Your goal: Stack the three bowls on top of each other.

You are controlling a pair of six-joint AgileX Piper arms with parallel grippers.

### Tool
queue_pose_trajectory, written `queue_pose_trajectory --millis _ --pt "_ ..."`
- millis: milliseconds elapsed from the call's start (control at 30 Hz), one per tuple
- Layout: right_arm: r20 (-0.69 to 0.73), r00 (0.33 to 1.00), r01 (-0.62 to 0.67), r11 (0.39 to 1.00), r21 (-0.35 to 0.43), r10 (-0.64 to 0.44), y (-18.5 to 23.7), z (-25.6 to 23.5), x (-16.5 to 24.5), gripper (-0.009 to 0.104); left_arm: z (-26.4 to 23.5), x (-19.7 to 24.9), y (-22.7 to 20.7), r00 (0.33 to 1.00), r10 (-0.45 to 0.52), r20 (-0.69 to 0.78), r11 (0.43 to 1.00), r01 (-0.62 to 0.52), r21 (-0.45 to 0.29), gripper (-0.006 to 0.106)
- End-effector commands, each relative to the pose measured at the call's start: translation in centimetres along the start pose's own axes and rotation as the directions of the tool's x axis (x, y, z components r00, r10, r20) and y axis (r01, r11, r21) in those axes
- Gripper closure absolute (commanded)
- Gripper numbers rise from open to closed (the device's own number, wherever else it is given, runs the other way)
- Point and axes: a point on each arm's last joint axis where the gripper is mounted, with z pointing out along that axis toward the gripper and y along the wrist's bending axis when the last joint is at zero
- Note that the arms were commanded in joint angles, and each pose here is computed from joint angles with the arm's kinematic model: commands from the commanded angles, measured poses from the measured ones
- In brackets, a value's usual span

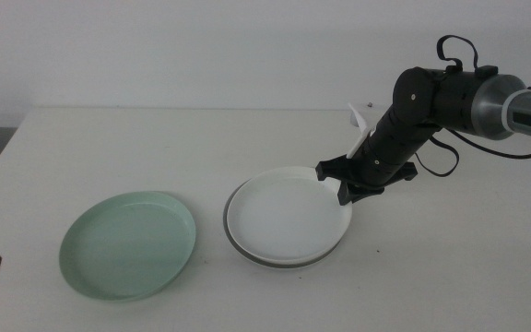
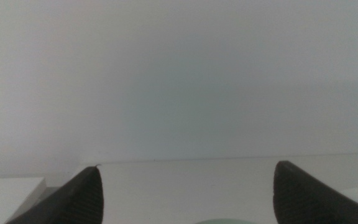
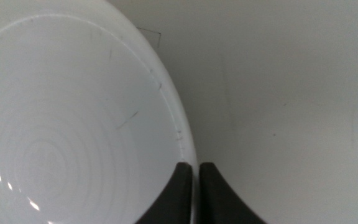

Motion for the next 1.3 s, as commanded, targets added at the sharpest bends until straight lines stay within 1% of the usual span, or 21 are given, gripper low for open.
queue_pose_trajectory --millis 0,33,100,167,200,267,300,367,433,500,567,633,700,733,800,833,900,1033,1267 --pt "-0.001 1.000 0.011 1.000 0.019 -0.011 -0.1 -0.2 0.1 0.089 0.0 -0.1 0.0 1.000 -0.001 0.015 1.000 0.001 0.000 0.007" --pt "-0.004 1.000 0.015 1.000 0.026 -0.015 -0.2 -0.3 0.1 0.083 0.0 -0.1 0.0 1.000 -0.001 0.015 1.000 0.001 0.000 0.007" --pt "-0.012 1.000 0.024 0.999 0.049 -0.023 -0.4 -0.4 0.2 0.068 0.0 -0.1 0.0 1.000 -0.001 0.015 1.000 0.001 0.000 0.007" --pt "-0.024 0.999 0.025 0.997 0.079 -0.023 -0.7 -0.9 0.3 0.048 0.0 -0.1 0.0 1.000 -0.003 0.015 1.000 0.003 0.000 0.007" --pt "-0.022 1.000 0.018 0.997 0.081 -0.017 -0.9 -1.4 0.3 0.038 0.0 -0.1 0.0 1.000 -0.003 0.015 1.000 0.003 0.000 0.007" --pt "0.004 1.000 0.014 0.997 0.079 -0.014 -1.2 -3.1 0.1 0.023 0.0 -0.1 0.0 1.000 -0.003 0.015 1.000 0.003 0.000 0.007" --pt "0.031 0.999 0.015 0.997 0.076 -0.018 -1.4 -4.4 -0.1 0.018 0.0 -0.1 0.0 1.000 -0.003 0.015 1.000 0.003 0.000 0.007" --pt "0.080 0.996 0.041 0.997 0.067 -0.046 -1.7 -7.3 -0.2 0.012 0.0 -0.1 0.0 1.000 -0.003 0.015 1.000 0.003 0.000 0.007" --pt "0.125 0.988 0.079 0.994 0.072 -0.088 -2.0 -10.6 0.2 0.012 0.0 -0.1 0.0 1.000 -0.003 0.015 1.000 0.003 0.000 0.007" --pt "0.181 0.974 0.122 0.989 0.084 -0.135 -2.4 -14.1 1.5 0.012 0.0 -0.1 0.0 1.000 -0.003 0.015 1.000 0.003 0.000 0.007" --pt "0.274 0.948 0.148 0.986 0.079 -0.164 -2.6 -17.4 3.6 0.012 0.0 -0.1 0.0 1.000 -0.001 0.015 1.000 0.001 0.000 0.007" --pt "0.366 0.910 0.190 0.981 0.052 -0.195 -2.5 -19.4 6.7 0.012 0.0 -0.1 0.0 1.000 -0.001 0.015 1.000 0.001 0.000 0.007" --pt "0.465 0.846 0.280 0.960 0.029 -0.261 -1.8 -21.2 10.7 0.012 0.0 -0.1 0.0 1.000 -0.001 0.015 1.000 0.001 0.000 0.007" --pt "0.494 0.827 0.305 0.952 0.009 -0.269 -1.5 -21.6 12.5 0.012 0.0 -0.1 0.0 1.000 -0.001 0.015 1.000 0.001 0.000 0.007" --pt "0.585 0.755 0.376 0.926 -0.016 -0.297 -0.6 -23.3 16.0 0.012 0.0 -0.1 0.0 1.000 -0.001 0.015 1.000 0.001 0.000 0.007" --pt "0.620 0.716 0.415 0.910 -0.008 -0.321 -0.2 -24.2 17.5 0.012 0.0 -0.1 0.0 1.000 -0.001 0.015 1.000 0.001 0.000 0.007" --pt "0.656 0.672 0.457 0.890 -0.001 -0.344 0.3 -25.4 19.9 0.012 0.0 -0.1 0.0 1.000 -0.001 0.015 1.000 0.001 0.000 0.007" --pt "0.672 0.641 0.493 0.870 0.009 -0.371 0.7 -26.7 21.9 0.012 0.0 -0.1 0.0 1.000 -0.001 0.015 1.000 0.001 0.000 0.007" --pt "0.671 0.644 0.496 0.868 -0.003 -0.366 0.8 -26.7 22.0 0.012 0.0 -0.1 0.0 1.000 -0.001 0.015 1.000 0.001 0.000 0.007"
